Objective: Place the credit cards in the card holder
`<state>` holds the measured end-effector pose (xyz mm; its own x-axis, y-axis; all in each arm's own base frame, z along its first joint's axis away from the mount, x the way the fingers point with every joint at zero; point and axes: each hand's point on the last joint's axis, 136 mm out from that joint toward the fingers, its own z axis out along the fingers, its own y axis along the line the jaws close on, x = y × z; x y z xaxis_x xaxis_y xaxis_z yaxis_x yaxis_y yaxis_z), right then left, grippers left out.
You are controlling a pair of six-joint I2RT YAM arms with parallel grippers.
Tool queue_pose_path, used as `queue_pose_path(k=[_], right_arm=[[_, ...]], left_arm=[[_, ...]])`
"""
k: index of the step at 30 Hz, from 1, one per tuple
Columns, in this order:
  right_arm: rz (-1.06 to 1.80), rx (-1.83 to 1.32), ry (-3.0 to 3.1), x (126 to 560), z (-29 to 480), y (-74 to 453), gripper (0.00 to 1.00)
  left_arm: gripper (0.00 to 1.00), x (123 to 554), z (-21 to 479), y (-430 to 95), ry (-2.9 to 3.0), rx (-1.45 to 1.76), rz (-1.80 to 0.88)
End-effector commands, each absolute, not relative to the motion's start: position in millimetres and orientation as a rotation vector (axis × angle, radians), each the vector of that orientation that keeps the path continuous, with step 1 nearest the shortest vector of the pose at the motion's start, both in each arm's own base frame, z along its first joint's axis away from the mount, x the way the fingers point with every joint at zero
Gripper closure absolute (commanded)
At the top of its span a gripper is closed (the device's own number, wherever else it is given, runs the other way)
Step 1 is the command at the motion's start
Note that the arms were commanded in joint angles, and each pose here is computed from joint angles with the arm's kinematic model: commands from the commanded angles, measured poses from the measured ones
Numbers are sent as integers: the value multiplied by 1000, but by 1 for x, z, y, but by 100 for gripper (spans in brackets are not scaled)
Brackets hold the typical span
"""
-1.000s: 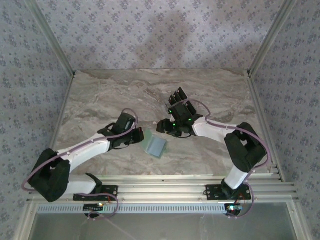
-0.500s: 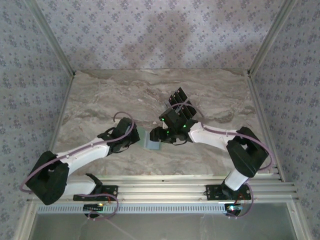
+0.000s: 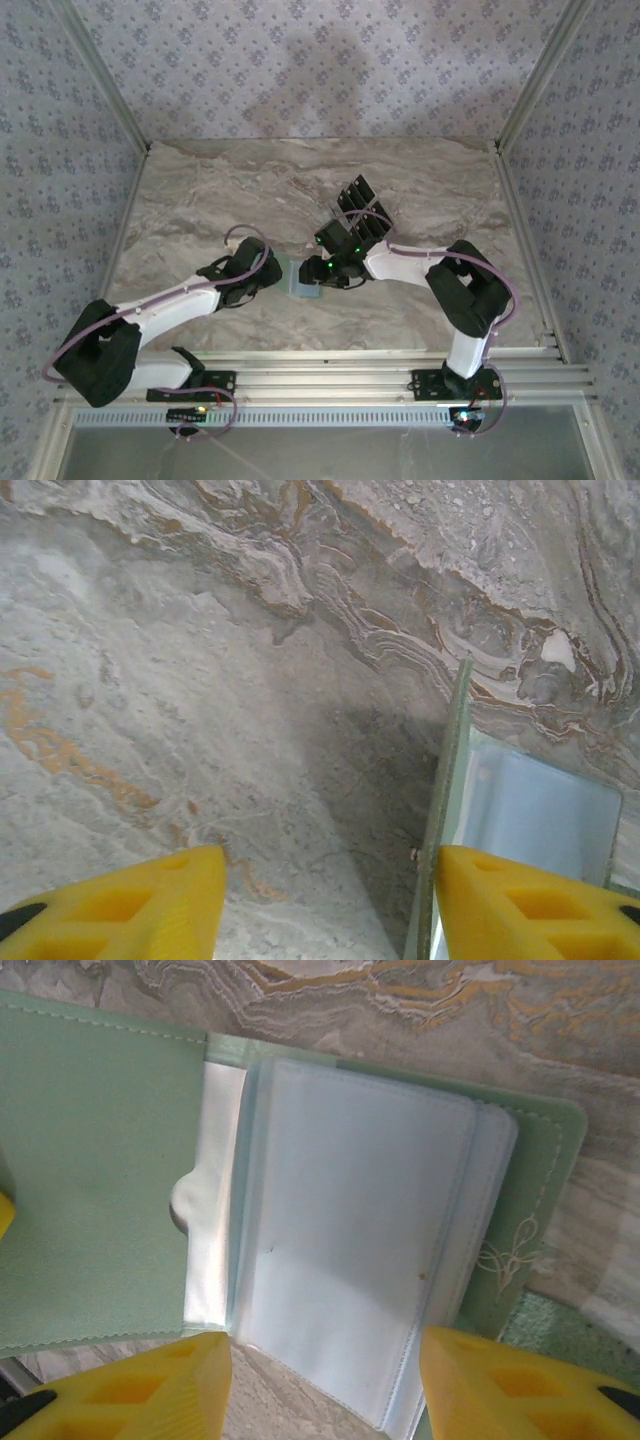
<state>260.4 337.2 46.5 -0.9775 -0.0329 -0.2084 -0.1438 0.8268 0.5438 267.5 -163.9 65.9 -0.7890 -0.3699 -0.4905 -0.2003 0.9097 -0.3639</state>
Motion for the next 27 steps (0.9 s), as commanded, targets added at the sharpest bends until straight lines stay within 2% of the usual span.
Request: queue_pose_path(k=[1,27], right_arm=[[842,-148,2817,265,48,336,46],[829,-167,2868,269,34,342,46]], left_arm=[[42,266,69,-150,2496,-387,-322],[42,252,27,-138,2646,-361,-207]])
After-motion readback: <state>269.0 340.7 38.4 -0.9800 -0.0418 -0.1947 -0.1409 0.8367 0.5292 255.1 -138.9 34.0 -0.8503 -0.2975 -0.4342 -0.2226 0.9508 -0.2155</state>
